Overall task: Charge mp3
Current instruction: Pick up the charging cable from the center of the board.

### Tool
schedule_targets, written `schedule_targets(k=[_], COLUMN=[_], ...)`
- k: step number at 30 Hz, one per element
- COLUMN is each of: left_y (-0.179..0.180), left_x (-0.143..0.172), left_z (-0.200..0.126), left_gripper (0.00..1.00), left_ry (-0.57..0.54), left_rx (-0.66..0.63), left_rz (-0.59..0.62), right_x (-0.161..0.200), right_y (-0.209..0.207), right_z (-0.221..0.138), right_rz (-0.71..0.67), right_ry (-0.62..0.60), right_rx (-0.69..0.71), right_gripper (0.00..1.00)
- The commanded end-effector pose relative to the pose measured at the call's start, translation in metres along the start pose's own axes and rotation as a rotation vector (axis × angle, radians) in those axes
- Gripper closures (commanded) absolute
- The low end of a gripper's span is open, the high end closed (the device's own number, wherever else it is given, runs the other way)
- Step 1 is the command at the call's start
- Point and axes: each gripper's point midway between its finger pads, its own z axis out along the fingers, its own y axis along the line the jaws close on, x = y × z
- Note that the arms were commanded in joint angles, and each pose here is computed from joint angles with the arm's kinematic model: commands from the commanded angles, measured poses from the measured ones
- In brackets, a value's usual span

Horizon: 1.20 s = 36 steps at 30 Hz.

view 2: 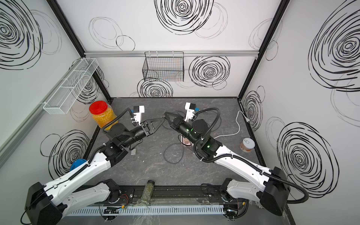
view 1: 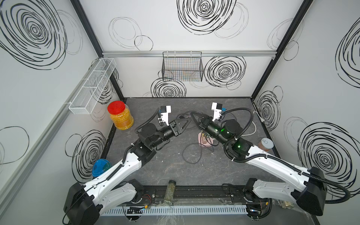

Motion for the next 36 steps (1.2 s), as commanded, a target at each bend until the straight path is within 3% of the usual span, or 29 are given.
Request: schedule_targets(k=[1,13,20,21,25,26,36], left_y=[-0.023,-0.019,-0.02,-0.018,-0.015,-0.014,-0.009], left_x=[-0.013,-0.02,-0.023,-0.023,-0.024,-0.024,-0.019], left_z=[-0.002,-0.009,-0.011,-0.011,-0.013,-0.012,-0.006], left_gripper=[0.67,0.76,0.87,0.89,0.9,0.9,0.9], left_ry=[-0.036,-0.069,-0.081,-0.084,-0.105,-0.107,-0.129], left_rx=[0.084,0.072,0.066,0.058,0.052,0.051,0.024], left_rz=[0.023,0.023,0.031,0.032,0.022,0.018,-0.008], right_x=[-0.008,-0.007,-0.003,-0.003,0.001,0.001,0.004], right_y=[0.022,0.018,0.015,0.015,0.013,0.013,0.011], right_z=[-0.002,-0.006,-0.004,-0.004,-0.002,-0.002,0.002], right_rz=[-0.017,-0.026,-0.014,-0.014,-0.009,-0.006,-0.009], right_ry=[-0.002,0.014,0.031,0.034,0.052,0.056,0.049], right_rx=[-0.049,-0.018,-0.011,-0.012,-0.005,-0.007,-0.034], right_gripper=[1.0,1.0,1.0,0.96,0.63,0.6,0.71])
